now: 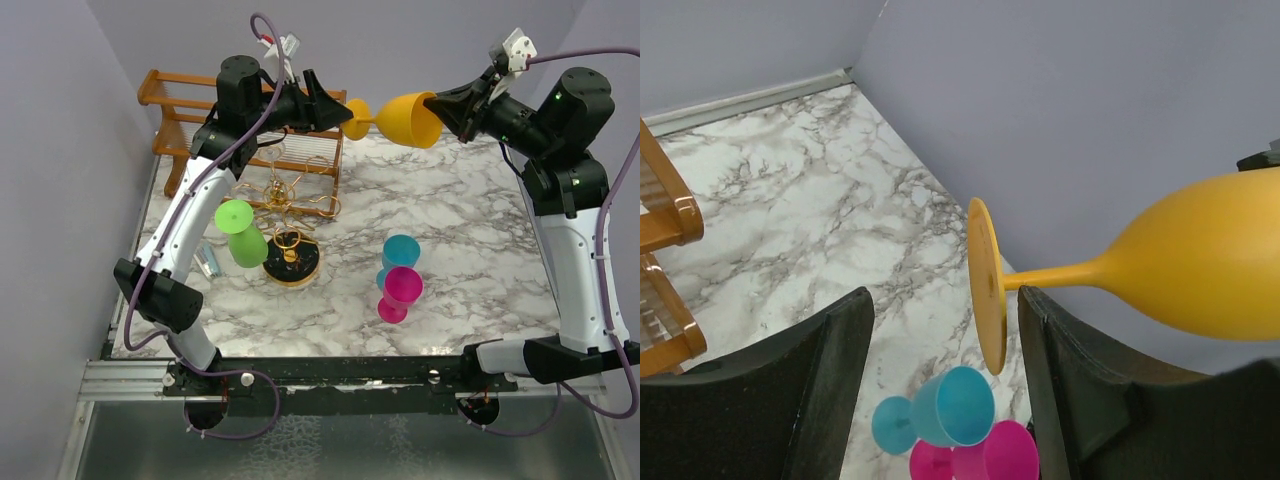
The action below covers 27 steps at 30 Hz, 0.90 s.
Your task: Place the wine glass upside down on the wine glass rack
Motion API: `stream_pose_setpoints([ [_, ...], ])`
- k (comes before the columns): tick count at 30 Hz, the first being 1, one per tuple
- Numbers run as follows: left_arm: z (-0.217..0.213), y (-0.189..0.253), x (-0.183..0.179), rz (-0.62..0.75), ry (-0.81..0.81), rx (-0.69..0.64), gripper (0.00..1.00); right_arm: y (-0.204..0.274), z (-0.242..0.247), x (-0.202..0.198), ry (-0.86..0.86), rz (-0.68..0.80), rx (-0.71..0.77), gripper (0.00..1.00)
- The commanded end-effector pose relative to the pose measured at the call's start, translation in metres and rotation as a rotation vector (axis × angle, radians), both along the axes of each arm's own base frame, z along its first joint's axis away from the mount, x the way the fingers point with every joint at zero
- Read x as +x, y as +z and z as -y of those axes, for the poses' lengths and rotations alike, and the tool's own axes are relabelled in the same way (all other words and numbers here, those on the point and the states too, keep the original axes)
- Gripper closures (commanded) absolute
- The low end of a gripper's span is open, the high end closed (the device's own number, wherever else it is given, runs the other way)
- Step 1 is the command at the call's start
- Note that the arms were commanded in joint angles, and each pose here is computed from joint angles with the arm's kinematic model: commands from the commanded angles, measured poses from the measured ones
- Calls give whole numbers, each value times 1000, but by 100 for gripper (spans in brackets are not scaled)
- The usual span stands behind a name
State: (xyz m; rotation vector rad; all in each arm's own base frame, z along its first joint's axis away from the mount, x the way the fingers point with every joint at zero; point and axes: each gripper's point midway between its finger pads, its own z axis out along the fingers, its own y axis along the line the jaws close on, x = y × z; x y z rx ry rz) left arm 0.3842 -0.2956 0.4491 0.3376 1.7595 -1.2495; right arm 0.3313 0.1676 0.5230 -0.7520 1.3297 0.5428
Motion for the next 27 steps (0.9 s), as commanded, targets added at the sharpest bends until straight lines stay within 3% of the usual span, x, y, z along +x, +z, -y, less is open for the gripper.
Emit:
stream_pose_setpoints([
  [1,10,10,-9,-9,-66,-50,41,13,-3,-3,25,34,21,99],
  [17,16,-2,-17,-37,-111,-45,83,11,0,5,-6,38,21,99],
  [20,16,3,-18,-13,-112,-47,99,8,-2,4,9,34,19,99],
  [22,14,7,-18,10,-108,-42,100,4,-2,3,15,35,8,94],
  [27,5,21,-19,82,-67,-18,100,-6,0,0,11,29,-21,67],
])
